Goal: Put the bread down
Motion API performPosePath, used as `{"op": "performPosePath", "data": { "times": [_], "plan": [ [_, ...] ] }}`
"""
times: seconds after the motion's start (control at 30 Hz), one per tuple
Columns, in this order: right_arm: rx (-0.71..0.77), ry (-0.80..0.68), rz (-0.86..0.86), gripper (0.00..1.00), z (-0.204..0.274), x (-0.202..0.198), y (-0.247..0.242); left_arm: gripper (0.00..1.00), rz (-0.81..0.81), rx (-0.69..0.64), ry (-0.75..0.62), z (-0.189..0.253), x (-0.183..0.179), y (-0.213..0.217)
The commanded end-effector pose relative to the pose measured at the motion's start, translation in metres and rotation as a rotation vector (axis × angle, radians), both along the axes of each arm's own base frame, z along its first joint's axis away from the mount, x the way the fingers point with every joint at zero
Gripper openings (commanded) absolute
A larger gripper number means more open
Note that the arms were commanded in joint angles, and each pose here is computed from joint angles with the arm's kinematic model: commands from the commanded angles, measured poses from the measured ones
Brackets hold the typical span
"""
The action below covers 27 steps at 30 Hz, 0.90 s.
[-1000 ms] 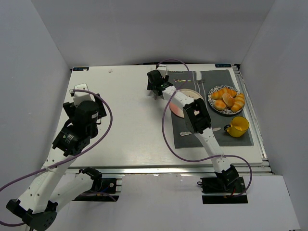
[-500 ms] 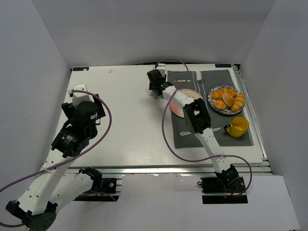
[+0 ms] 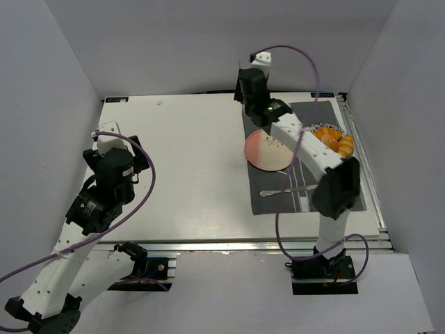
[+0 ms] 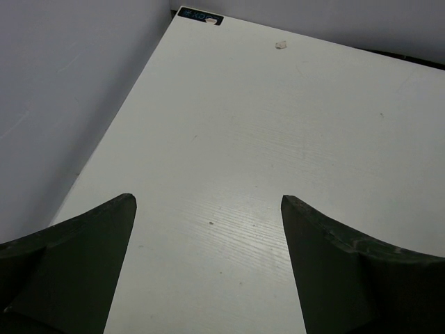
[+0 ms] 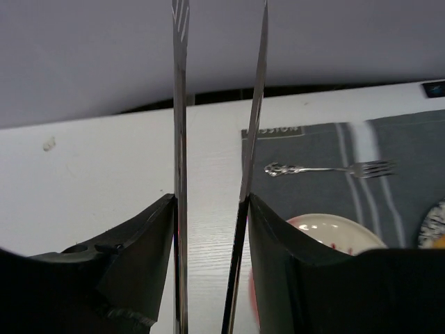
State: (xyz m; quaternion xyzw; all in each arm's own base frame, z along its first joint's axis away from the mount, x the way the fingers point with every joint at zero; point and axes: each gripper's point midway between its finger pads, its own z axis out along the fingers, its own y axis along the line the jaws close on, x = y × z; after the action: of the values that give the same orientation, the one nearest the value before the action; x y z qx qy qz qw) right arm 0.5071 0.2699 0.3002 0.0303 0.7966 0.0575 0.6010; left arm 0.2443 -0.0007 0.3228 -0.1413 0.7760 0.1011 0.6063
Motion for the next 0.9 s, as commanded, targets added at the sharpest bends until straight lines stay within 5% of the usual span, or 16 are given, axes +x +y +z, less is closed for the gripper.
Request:
{"op": "performPosePath", "data": {
  "times": [0.0,0.37,0.87],
  "plan": [
    [-0.021,-0.035,-0.082,0.51,0.039,-0.034,-0.045,0.96,-0.057,-0.06,-0.049,0.02,-0.007,-0.006],
    [0.006,0.055,-0.222,0.5,0.06,-0.138,-0.181,0.96,-0.182,-0.077,-0.004,0.016,-0.015,-0.023],
    [-0.001,0.332,-0.231,0.5,-0.009,-0.145,-0.256,0.96,-0.209,-0.084,0.006,0.02,-0.013,-0.029]
  ]
}}
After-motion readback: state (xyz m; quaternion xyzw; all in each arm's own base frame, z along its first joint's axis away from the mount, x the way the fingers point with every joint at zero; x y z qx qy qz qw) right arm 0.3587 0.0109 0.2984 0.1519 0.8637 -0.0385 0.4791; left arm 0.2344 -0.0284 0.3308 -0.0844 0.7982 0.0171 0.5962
